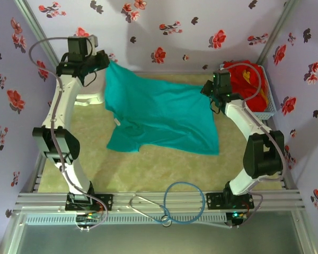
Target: Fold and stack the t-shirts
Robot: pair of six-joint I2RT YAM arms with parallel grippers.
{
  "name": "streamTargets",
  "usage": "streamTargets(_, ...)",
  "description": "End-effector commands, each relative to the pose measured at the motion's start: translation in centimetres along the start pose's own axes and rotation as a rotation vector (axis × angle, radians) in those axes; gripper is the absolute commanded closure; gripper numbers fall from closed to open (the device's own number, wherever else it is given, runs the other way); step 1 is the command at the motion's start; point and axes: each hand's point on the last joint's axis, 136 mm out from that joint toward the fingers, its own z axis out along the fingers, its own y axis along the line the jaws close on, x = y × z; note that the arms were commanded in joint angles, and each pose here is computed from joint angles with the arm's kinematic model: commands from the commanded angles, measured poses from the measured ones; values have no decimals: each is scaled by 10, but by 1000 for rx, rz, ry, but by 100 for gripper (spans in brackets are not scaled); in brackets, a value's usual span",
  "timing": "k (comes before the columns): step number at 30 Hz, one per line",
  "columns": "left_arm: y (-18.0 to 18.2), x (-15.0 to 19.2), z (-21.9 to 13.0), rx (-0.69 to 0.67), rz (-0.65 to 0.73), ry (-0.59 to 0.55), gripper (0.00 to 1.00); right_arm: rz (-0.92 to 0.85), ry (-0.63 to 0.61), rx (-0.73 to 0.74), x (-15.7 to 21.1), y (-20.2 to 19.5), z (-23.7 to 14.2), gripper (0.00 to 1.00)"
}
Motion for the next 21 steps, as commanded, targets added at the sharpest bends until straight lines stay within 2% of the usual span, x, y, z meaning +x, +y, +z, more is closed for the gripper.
streamTargets(1,-18,3,17,40,117,45,100,34,-9,1,-11,0,12,100)
streamTargets(8,-38,-27,51,65,225,-45,99,80,27,104,-8,-28,35,100)
streamTargets(15,-38,-15,106,86,287,-62,98,84,37,153,-12,-43,54,98)
streamTargets(18,-26,-1,127,63,285,-31,87,59,64,158,-11,-43,65,84)
streamTargets(19,-21,4,132,51,288,-16,81,56,75,160,-10,-44,67,72)
streamTargets(20,-17,9,136,38,287,3,69,47,88,150,-9,-42,67,57)
streamTargets(21,-11,15,138,16,289,28,47,33,109,144,-6,-39,67,32)
